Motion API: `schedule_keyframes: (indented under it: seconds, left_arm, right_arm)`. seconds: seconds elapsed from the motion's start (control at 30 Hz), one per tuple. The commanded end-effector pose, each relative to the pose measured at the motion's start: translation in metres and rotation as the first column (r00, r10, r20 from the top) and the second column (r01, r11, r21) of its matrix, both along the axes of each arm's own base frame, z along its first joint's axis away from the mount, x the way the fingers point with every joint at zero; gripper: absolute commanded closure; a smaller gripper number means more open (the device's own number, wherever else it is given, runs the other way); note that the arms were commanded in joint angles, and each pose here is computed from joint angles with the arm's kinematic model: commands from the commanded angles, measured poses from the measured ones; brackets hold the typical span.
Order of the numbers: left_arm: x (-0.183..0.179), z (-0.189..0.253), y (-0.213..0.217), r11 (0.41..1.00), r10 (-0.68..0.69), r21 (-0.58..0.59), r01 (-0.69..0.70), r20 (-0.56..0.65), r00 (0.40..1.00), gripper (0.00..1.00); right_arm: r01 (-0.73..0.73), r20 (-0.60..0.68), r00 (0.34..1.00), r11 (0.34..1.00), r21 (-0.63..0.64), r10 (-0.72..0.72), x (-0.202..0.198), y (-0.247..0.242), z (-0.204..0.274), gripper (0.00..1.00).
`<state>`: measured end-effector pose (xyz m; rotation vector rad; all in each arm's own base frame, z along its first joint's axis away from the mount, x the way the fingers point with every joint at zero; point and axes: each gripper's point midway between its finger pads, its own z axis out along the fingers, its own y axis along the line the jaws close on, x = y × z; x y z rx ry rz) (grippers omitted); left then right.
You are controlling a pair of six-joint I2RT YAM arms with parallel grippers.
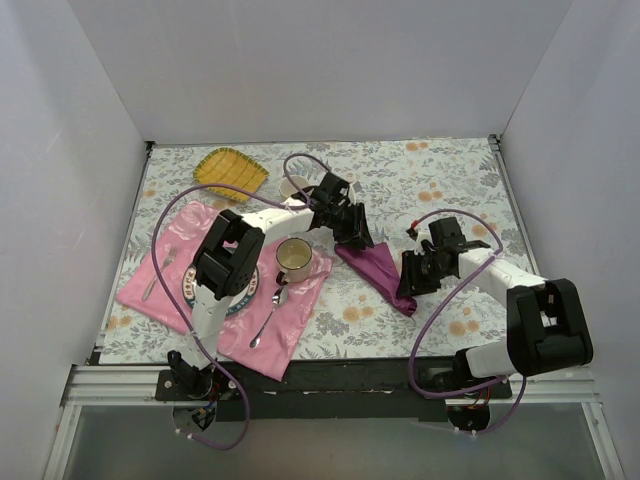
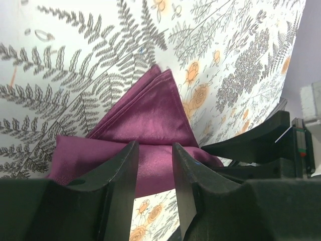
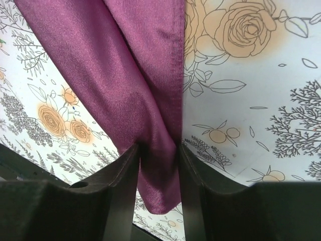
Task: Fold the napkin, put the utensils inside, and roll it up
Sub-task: Roll the napkin with the utensil
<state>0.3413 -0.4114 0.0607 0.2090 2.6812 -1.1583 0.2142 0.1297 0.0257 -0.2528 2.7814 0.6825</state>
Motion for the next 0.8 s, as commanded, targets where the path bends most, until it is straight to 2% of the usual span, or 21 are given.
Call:
schedule_keyframes:
  seconds: [0.0,0.07,0.1,0.13,0.23,0.3,0.43,0.47,0.5,0.63,0.77]
  left_arm:
    - [0.021,0.034,-0.001,1.0,0.007,0.025,-0.01,0.107,0.994,0.66]
    - [0.029,0.057,-0.002,1.0,0.012,0.018,-0.015,0.148,0.989,0.65]
    - [0.03,0.063,-0.002,1.0,0.016,0.019,-0.019,0.153,0.988,0.64]
    - [0.034,0.068,-0.001,0.999,0.033,0.03,-0.039,0.167,0.985,0.6]
    - [0.044,0.083,0.01,0.991,0.107,0.063,-0.118,0.155,0.982,0.48]
    - [0.047,0.089,0.022,0.981,0.177,0.064,-0.184,0.104,0.979,0.46]
    - [0.054,0.094,0.051,0.95,0.308,0.059,-0.308,0.01,0.951,0.45]
    - [0.053,0.095,0.055,0.945,0.323,0.063,-0.322,-0.005,0.946,0.45]
    - [0.052,0.093,0.058,0.94,0.337,0.069,-0.334,-0.023,0.941,0.45]
    - [0.053,0.097,0.073,0.919,0.386,0.099,-0.381,-0.03,0.922,0.45]
    - [0.052,0.098,0.08,0.912,0.401,0.111,-0.396,-0.024,0.916,0.44]
  right_arm:
    - [0.009,0.121,0.993,0.998,-0.065,-0.001,0.03,-0.004,0.021,0.57]
    - [-0.022,0.184,0.982,0.995,-0.1,0.04,0.038,-0.002,0.036,0.51]
    - [-0.022,0.223,0.974,0.992,-0.125,0.049,0.045,-0.003,0.046,0.42]
    - [-0.045,0.244,0.967,0.989,-0.139,0.078,0.046,0.002,0.051,0.38]
    - [-0.119,0.33,0.928,0.975,-0.187,0.176,0.048,0.018,0.069,0.26]
    - [-0.169,0.365,0.895,0.953,-0.25,0.255,0.043,0.033,0.073,0.21]
    - [-0.205,0.42,0.818,0.882,-0.424,0.392,0.047,0.046,0.073,0.18]
    - [-0.176,0.418,0.812,0.853,-0.491,0.408,0.051,0.041,0.068,0.17]
    - [-0.207,0.42,0.781,0.825,-0.526,0.463,0.046,0.051,0.066,0.17]
    - [-0.188,0.409,0.727,0.732,-0.655,0.552,0.044,0.06,0.053,0.17]
    - [-0.118,0.362,0.684,0.586,-0.802,0.633,0.045,0.061,0.039,0.18]
